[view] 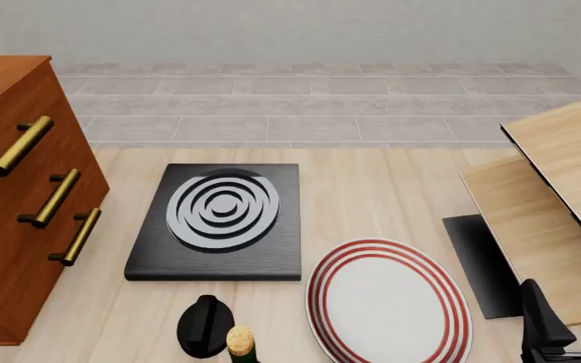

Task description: Put the bowl on the top of the cabinet.

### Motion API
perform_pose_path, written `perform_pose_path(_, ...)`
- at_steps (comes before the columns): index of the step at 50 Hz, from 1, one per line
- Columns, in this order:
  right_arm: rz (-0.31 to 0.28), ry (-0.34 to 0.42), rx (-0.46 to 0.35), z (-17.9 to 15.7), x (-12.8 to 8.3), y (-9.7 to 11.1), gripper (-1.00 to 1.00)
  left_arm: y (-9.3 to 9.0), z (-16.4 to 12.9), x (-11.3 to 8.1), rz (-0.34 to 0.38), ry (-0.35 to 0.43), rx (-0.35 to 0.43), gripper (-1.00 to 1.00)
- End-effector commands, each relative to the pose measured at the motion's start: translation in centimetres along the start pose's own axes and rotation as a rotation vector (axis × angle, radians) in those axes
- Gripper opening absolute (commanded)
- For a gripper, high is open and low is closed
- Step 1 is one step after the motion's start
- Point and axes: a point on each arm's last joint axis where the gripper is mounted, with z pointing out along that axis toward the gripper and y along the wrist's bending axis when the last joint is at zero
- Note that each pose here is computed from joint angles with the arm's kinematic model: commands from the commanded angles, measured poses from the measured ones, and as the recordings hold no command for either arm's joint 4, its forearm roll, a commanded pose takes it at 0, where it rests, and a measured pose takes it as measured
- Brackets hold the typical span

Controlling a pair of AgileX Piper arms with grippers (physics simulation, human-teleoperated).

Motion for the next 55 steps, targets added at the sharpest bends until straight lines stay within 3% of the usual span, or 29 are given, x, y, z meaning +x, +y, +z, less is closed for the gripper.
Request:
perform_pose_path(1,-0.001,0.0,0.0,0.0,0.0,0.0,1.0,0.3,1.4,1.3,-0.001,0.042,-0.003,-1.0)
perform_pose_path(15,-0.001,0.0,0.0,0.0,0.0,0.0,1.0,0.3,1.0,2.4,-0.042,0.036,0.035,-1.0)
perform_pose_path(16,-0.002,0.0,0.0,0.0,0.0,0.0,1.0,0.3,0.8,2.1,-0.037,0.026,0.034,1.0)
perform_pose_path(43,-0.004,0.0,-0.002,0.0,0.0,0.0,1.0,-0.4,-2.5,1.0,-0.023,-0.044,0.093,1.0)
perform_pose_path(55,-0.007,0.001,-0.003,0.0,0.0,0.0,1.0,-0.6,-6.7,0.8,-0.027,-0.096,0.153,1.0)
